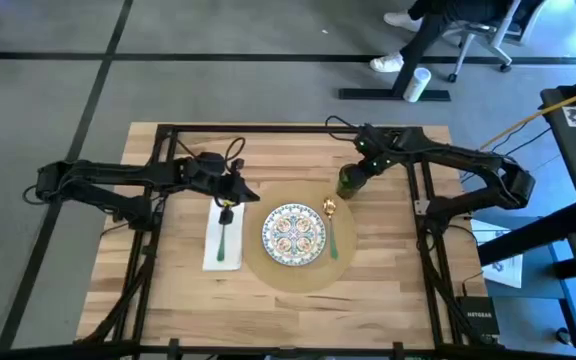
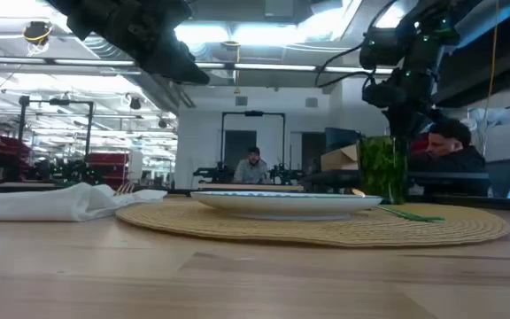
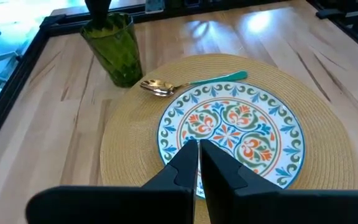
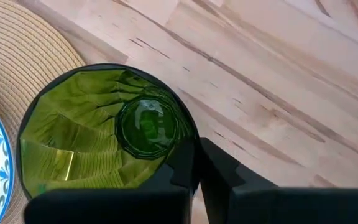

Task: Set table place
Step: Put the green glass cup beside the brown placemat

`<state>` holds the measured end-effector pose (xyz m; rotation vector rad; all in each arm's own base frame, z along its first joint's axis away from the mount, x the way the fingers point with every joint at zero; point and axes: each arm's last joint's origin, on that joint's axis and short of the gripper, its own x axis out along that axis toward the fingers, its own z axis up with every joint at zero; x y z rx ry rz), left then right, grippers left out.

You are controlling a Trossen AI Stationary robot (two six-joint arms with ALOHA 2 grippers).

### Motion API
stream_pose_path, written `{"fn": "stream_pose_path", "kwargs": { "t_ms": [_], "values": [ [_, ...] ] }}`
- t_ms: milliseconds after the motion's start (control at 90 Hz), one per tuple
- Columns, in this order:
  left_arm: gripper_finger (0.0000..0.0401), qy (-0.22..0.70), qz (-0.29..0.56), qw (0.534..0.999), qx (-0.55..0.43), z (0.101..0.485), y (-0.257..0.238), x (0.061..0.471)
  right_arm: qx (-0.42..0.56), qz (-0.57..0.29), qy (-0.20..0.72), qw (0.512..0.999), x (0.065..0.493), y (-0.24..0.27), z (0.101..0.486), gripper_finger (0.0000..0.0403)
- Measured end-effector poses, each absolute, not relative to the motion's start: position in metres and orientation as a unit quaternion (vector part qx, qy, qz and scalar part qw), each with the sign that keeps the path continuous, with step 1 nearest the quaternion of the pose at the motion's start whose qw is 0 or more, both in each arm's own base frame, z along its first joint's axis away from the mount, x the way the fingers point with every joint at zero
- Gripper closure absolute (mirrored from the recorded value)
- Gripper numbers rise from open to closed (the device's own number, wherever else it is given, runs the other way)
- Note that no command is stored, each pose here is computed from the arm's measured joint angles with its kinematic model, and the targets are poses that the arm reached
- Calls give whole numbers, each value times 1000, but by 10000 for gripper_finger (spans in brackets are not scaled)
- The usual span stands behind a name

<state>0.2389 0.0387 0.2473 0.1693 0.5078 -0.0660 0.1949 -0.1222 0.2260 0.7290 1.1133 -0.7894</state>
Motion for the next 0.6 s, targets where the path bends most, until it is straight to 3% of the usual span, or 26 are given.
{"fn": "stream_pose_path", "kwargs": {
  "t_ms": [600],
  "values": [
    [401, 253, -33, 963, 84, 247, 39, 239, 328, -376, 496, 711, 193, -129, 235, 402]
  ]
}}
